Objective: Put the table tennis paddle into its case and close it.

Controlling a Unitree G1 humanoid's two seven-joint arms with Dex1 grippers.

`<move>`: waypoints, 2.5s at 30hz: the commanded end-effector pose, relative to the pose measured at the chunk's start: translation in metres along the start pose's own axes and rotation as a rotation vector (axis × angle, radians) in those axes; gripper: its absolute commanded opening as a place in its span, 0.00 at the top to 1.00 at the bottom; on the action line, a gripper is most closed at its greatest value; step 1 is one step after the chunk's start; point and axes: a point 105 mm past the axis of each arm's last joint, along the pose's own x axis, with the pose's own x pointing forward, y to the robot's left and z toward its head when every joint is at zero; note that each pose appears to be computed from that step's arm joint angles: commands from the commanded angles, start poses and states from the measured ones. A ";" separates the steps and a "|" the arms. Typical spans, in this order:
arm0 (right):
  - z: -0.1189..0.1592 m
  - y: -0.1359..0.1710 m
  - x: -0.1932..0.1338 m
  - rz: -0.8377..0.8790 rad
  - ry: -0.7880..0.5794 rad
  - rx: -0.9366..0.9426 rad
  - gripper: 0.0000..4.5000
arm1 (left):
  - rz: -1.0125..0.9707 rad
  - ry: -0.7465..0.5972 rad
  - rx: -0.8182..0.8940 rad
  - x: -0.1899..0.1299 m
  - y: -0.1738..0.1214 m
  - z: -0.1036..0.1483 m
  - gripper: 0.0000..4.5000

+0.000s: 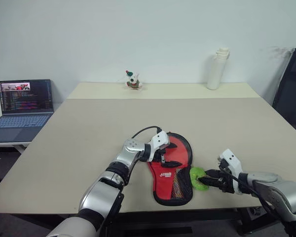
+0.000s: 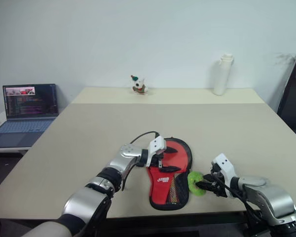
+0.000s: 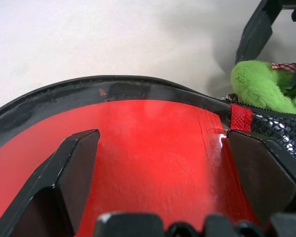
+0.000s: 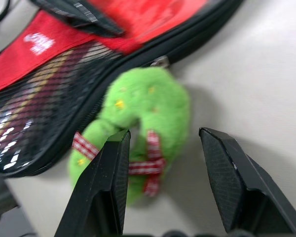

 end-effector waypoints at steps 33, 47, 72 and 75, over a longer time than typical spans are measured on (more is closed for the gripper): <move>0.002 0.053 -0.040 0.196 0.129 -0.398 0.99 | 0.035 0.060 0.008 0.020 -0.010 -0.017 0.00; -0.028 0.111 -0.050 0.468 0.196 -0.435 0.99 | 0.063 0.060 0.012 0.022 -0.008 -0.017 0.00; 0.016 0.099 -0.065 0.427 0.025 -0.267 0.55 | 0.060 0.048 0.040 0.034 -0.010 -0.008 0.00; 0.040 0.081 -0.063 0.274 -0.084 -0.290 0.55 | 0.073 0.012 0.046 0.034 -0.007 0.001 0.00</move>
